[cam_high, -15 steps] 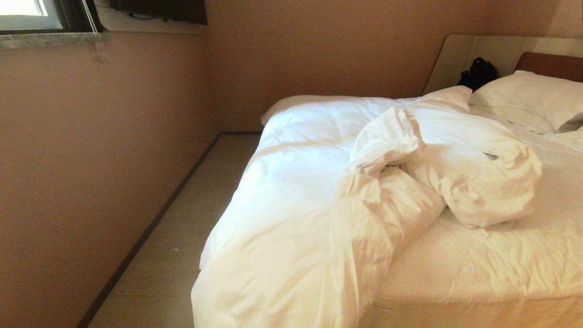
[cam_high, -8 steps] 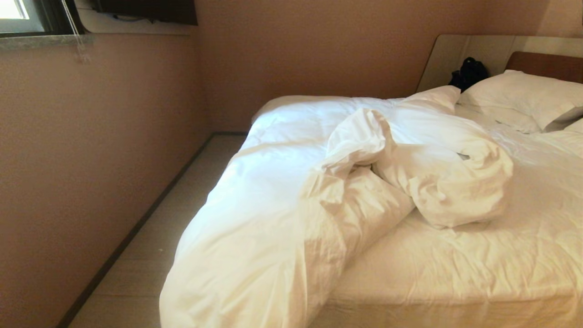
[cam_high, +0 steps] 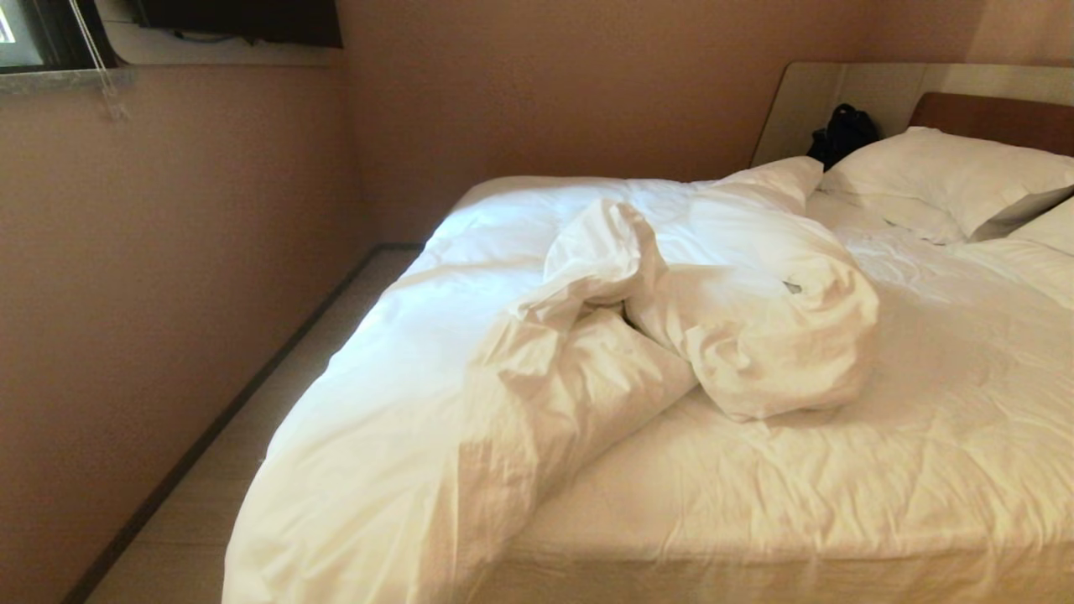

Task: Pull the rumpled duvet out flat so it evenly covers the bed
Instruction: Hold the folded corner of the quilt

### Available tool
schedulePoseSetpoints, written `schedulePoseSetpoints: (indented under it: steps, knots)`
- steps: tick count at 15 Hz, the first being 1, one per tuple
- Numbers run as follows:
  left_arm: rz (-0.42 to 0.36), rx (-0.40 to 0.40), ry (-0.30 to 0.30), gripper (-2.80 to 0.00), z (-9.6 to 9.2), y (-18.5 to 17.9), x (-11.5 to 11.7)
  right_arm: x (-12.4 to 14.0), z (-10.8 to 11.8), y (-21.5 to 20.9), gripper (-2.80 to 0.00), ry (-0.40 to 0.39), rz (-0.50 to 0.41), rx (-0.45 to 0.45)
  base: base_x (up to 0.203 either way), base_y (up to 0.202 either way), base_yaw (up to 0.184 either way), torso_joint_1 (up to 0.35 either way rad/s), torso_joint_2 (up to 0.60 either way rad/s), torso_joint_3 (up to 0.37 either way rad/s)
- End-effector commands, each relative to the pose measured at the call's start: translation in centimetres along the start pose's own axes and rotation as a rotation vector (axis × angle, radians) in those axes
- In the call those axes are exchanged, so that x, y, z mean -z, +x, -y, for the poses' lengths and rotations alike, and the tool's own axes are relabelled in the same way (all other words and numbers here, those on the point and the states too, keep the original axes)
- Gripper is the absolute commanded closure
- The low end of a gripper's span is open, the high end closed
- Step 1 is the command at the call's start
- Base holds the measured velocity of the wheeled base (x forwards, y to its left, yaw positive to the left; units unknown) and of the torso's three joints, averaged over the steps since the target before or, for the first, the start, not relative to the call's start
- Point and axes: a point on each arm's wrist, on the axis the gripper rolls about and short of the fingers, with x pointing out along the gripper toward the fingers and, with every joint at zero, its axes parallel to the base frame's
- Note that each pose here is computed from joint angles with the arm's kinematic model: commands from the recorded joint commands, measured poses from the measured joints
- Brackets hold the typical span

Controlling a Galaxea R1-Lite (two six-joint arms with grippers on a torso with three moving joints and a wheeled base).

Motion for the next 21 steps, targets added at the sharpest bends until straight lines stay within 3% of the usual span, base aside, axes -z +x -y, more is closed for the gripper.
schedulePoseSetpoints:
  steps: [1, 21]
  knots:
    - [-0.001, 0.0, 0.0, 0.0, 0.0, 0.01, 0.0, -0.01, 0.0, 0.01, 0.0, 0.0, -0.001, 0.0, 0.0, -0.191, -0.002, 0.002, 0.0, 0.002]
    - [0.002, 0.0, 0.002, 0.0, 0.0, 0.01, -0.03, -0.01, 0.0, 0.01, 0.0, 0.002, -0.001, 0.0, 0.0, -0.195, 0.0, 0.002, 0.0, 0.002]
